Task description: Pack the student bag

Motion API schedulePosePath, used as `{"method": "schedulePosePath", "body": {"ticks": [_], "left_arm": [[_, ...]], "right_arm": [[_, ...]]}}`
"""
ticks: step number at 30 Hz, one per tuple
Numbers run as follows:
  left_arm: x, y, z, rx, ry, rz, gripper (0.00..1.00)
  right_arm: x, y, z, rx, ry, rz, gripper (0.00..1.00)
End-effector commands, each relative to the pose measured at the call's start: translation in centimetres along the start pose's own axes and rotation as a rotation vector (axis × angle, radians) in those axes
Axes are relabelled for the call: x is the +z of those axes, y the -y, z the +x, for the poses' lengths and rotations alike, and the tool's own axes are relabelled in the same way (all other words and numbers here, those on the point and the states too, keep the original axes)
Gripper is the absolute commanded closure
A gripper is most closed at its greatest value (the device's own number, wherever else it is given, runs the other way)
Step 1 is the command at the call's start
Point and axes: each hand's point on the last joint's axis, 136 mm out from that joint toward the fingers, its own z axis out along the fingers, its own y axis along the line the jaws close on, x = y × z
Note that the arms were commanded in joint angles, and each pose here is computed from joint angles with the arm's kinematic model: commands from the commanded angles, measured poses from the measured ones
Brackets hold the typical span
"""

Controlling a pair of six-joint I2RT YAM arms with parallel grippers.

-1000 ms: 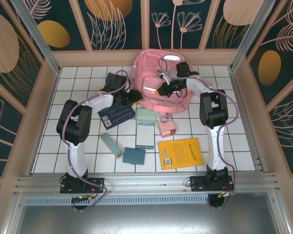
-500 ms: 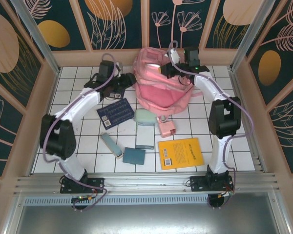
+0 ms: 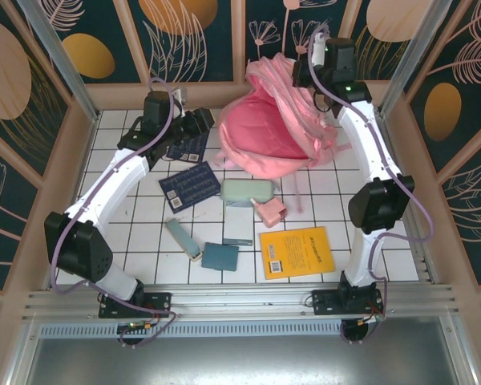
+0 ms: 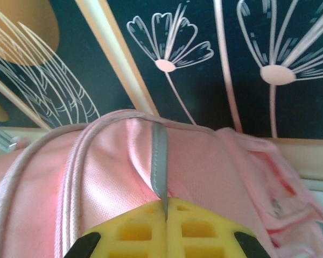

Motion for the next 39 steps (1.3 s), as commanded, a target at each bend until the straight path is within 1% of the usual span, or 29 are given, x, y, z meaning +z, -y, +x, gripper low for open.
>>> {"method": "schedulePosePath", "body": {"ticks": [1, 5, 8, 12, 14, 15, 16, 19, 21, 23, 25, 28, 30, 32, 33, 36, 39], "left_arm": [[-0.3, -1.0, 0.8, 0.019, -0.024, -0.034, 0.50], [-0.9, -2.8, 2.2, -0.001, -0.041, -0.098, 0.48], [-1.9, -4.6, 3.5, -0.037, -0.053, -0.173, 0.46], [-4.4, -8.0, 5.9, -0.130, -0.092, -0.346, 0.36], [-5.7, -9.3, 7.7, -0.191, -0.125, -0.405, 0.23], [-6.4, -9.9, 8.8, -0.224, -0.144, -0.430, 0.20], [-7.3, -10.5, 9.9, -0.251, -0.163, -0.452, 0.18], [-9.9, -13.1, 13.1, -0.327, -0.180, -0.550, 0.20], [-10.8, -13.7, 15.4, -0.379, -0.216, -0.553, 0.20], [-11.0, -14.3, 17.7, -0.442, -0.258, -0.537, 0.20], [-10.8, -14.9, 19.2, -0.489, -0.288, -0.543, 0.21], [-10.7, -16.6, 21.0, -0.511, -0.346, -0.624, 0.23], [-10.7, -17.5, 22.7, -0.529, -0.405, -0.672, 0.24], [-10.8, -18.2, 23.9, -0.538, -0.441, -0.698, 0.25], [-10.9, -18.7, 24.3, -0.540, -0.447, -0.714, 0.25], [-11.1, -19.2, 25.4, -0.551, -0.463, -0.725, 0.26], [-10.7, -19.4, 25.8, -0.563, -0.476, -0.721, 0.26]], "right_arm": [[-3.8, -1.0, -6.2, -0.020, 0.173, 0.015, 1.00], [-2.5, 0.1, -3.0, -0.019, 0.108, 0.035, 1.00], [-2.2, 1.1, -1.1, -0.011, 0.096, 0.063, 1.00], [-2.0, 3.0, 0.6, 0.035, 0.080, 0.086, 1.00], [-1.7, 3.2, 1.2, 0.045, 0.074, 0.086, 1.00], [-1.5, 3.4, 1.6, 0.052, 0.069, 0.090, 1.00], [-1.4, 3.7, 1.8, 0.061, 0.067, 0.097, 1.00], [-1.3, 3.9, 2.2, 0.078, 0.069, 0.106, 1.00], [-1.8, 4.0, 2.0, 0.091, 0.082, 0.115, 1.00], [-2.1, 4.0, 1.9, 0.094, 0.089, 0.117, 1.00], [-2.1, 3.8, 2.1, 0.088, 0.081, 0.111, 1.00], [-1.9, 3.7, 2.7, 0.043, 0.038, 0.107, 1.00], [-2.0, 3.5, 3.3, -0.050, 0.002, 0.089, 1.00], [-2.5, 3.2, 3.9, -0.114, -0.006, 0.045, 1.00], [-2.9, 3.2, 4.0, -0.120, -0.001, 0.012, 1.00], [-4.0, 2.4, 3.9, -0.090, -0.001, -0.115, 1.00], [-4.3, 0.7, 4.3, -0.085, -0.004, -0.206, 1.00]]}}
